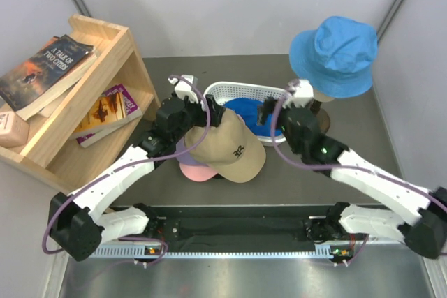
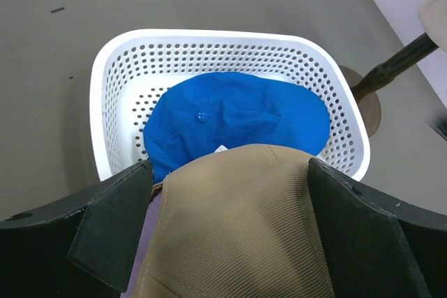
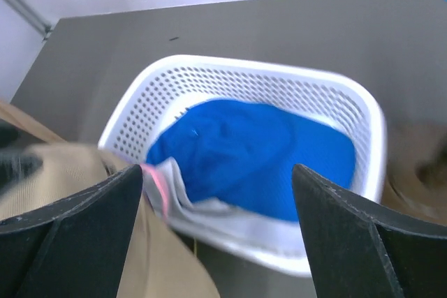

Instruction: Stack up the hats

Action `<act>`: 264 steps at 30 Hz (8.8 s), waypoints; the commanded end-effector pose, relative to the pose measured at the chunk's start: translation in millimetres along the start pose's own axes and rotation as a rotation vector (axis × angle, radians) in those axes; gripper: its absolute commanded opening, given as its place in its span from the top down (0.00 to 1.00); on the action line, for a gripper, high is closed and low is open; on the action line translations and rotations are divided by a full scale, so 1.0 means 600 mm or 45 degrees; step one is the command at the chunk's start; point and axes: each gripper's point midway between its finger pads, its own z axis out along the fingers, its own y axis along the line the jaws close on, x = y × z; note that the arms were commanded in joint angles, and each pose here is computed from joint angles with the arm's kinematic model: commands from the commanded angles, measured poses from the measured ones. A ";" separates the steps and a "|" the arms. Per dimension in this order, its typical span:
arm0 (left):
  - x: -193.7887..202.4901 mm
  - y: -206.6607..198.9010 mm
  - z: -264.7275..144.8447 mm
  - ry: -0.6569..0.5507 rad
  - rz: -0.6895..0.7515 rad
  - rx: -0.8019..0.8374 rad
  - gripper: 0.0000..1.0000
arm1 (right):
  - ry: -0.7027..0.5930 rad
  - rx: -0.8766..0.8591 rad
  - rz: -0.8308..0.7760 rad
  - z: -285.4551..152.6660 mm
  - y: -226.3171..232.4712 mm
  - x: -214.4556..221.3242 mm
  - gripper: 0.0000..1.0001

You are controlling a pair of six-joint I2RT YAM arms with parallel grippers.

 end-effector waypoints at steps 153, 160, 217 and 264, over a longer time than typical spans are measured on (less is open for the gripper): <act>-0.234 -0.148 -0.060 -0.330 0.435 0.434 0.01 | -0.104 -0.361 -0.061 0.097 0.117 -0.278 1.00; -0.231 -0.209 -0.065 -0.331 0.417 0.696 0.01 | -0.112 -0.393 -0.068 0.081 0.148 -0.286 1.00; -0.189 -0.231 -0.179 -0.208 0.528 0.905 1.00 | -0.055 -1.235 0.283 -0.093 0.205 -0.275 0.56; -0.337 0.027 -0.324 -0.863 0.290 -0.268 0.01 | 0.255 -1.220 0.834 -0.127 0.263 -0.019 1.00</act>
